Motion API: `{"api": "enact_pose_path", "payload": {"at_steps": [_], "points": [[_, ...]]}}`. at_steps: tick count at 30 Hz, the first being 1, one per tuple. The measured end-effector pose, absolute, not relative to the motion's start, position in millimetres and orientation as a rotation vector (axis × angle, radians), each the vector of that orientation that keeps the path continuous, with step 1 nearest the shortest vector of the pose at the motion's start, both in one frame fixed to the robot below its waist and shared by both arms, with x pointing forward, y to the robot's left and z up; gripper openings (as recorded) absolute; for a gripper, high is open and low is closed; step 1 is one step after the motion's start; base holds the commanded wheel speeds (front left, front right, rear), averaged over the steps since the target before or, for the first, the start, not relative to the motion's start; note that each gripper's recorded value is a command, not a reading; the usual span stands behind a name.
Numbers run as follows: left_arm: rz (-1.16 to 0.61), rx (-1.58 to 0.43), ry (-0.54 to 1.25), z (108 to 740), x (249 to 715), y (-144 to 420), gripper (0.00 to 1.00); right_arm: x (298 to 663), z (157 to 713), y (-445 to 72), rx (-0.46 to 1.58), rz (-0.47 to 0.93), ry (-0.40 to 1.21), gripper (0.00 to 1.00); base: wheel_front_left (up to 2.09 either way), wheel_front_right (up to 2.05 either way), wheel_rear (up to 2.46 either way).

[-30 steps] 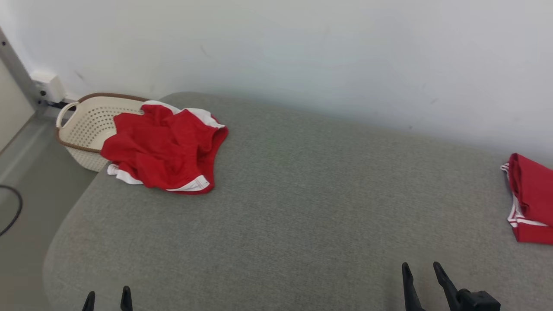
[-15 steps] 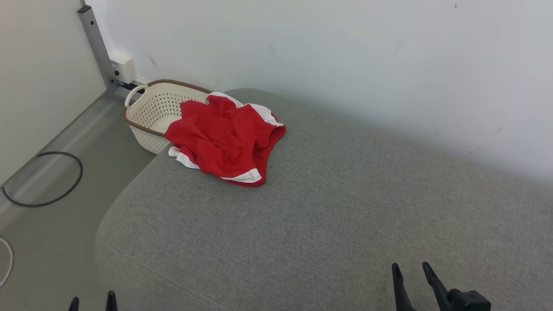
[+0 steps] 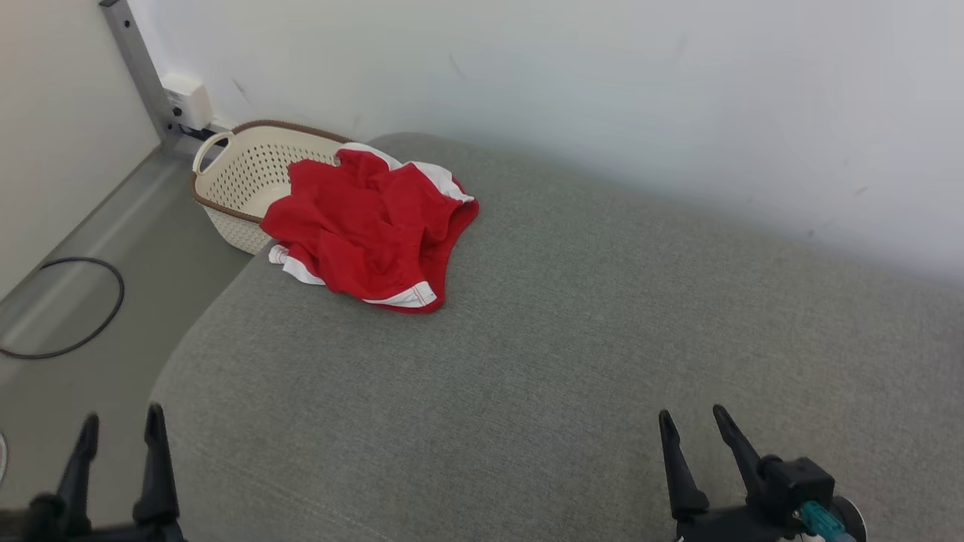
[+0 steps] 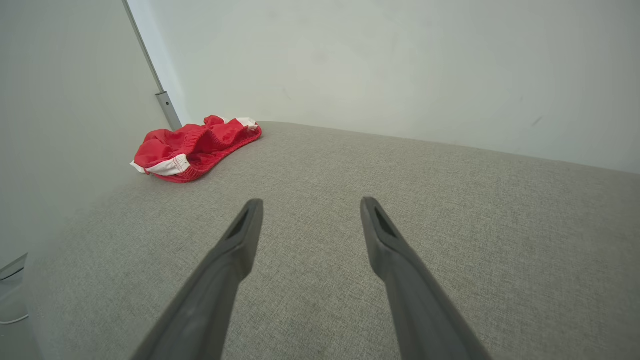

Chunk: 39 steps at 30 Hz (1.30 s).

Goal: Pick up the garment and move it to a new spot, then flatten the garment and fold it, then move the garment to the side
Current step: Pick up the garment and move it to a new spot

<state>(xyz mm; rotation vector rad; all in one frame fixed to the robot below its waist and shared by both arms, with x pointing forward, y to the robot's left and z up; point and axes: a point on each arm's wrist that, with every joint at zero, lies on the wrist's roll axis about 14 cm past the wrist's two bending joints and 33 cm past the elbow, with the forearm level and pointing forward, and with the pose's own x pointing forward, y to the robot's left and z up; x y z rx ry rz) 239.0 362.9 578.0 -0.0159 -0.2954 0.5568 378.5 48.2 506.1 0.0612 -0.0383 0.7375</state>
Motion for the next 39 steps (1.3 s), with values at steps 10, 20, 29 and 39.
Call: {"api": "enact_pose_path", "payload": {"at_steps": [10, 20, 29, 39], "points": [[0.401, 0.013, -0.365, 644.0, 347.2, 382.1, 1.0, 410.5, 531.2, 49.9, 0.089, 0.727, -0.128, 1.0, 0.0, 0.0, 0.0], [0.29, -0.006, -0.232, 633.0, 460.7, 381.7, 1.0, 439.9, 521.1, 5.3, 0.096, 0.602, -0.131, 1.0, 0.0, 0.0, 0.0], [0.23, -0.049, 0.023, 560.4, 537.4, 365.3, 1.0, 454.7, 500.9, -37.1, 0.096, 0.489, -0.091, 1.0, 0.0, 0.0, 0.0], [0.148, -0.101, 0.354, 462.2, 574.1, 324.3, 1.0, 456.4, 472.7, -75.2, 0.082, 0.387, -0.02, 1.0, 0.0, 0.0, 0.0]]}}
